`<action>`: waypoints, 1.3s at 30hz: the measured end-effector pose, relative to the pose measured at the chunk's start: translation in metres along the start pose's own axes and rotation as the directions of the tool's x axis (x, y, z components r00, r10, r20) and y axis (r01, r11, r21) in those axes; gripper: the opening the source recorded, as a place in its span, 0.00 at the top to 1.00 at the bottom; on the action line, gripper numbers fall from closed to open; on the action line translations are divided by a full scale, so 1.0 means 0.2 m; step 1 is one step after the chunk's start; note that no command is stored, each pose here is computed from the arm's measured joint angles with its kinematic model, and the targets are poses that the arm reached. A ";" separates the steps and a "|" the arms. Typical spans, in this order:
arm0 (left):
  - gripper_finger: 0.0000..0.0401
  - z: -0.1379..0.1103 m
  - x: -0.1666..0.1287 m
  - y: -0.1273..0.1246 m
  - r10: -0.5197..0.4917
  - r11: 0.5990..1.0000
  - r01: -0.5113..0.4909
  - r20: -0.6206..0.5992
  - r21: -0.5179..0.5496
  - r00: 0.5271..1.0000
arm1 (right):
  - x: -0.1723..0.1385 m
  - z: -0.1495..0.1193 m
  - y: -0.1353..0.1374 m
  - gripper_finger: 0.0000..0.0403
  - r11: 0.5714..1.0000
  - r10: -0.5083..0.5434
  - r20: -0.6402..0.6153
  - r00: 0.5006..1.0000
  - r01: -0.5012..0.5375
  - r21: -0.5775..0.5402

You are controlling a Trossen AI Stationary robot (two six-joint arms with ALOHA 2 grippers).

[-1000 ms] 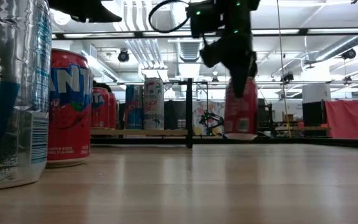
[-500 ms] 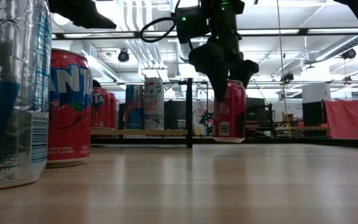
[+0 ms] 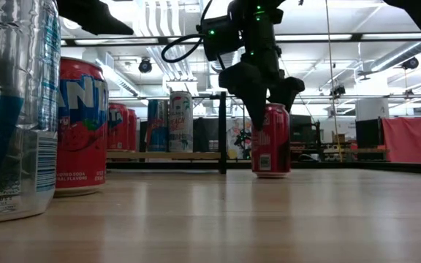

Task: Place canned beverage on shelf
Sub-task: Put the red/white soda can on the shelf

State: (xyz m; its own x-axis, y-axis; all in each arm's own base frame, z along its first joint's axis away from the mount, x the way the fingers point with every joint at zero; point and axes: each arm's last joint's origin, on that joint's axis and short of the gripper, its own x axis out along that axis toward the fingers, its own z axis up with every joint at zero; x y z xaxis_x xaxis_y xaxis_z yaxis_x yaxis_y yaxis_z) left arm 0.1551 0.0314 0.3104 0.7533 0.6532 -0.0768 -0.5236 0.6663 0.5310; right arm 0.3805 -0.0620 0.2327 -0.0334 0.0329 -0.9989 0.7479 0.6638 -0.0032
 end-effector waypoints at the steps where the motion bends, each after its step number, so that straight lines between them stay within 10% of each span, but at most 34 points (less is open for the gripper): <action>1: 1.00 0.00 0.00 0.00 0.000 1.000 0.000 0.000 0.001 1.000 | 0.00 0.00 0.00 0.26 1.000 0.000 0.000 1.000 0.000 -0.001; 11: 1.00 0.00 0.00 0.00 0.000 1.000 0.000 0.000 0.001 1.000 | 0.00 0.01 0.01 0.04 1.000 0.015 0.018 1.000 -0.015 0.004; 28: 1.00 -0.01 0.00 0.00 -0.007 1.000 0.007 -0.010 0.010 1.000 | -0.38 -0.09 -0.10 0.03 0.998 0.068 0.213 0.975 -0.064 -0.023; 39: 1.00 -0.01 0.00 -0.01 -0.010 1.000 0.010 -0.015 0.014 1.000 | -0.22 -0.17 -0.23 0.31 0.999 -0.033 0.135 0.990 0.035 -0.010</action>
State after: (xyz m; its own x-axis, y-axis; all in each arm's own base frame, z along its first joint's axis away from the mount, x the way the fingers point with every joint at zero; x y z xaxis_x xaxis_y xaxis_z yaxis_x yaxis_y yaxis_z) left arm 0.1550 0.0313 0.3079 0.7522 0.6521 -0.0948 -0.5107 0.6677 0.5416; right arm 0.3257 -0.0688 0.2789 0.0318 -0.0901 -0.9954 0.7395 0.6721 -0.0372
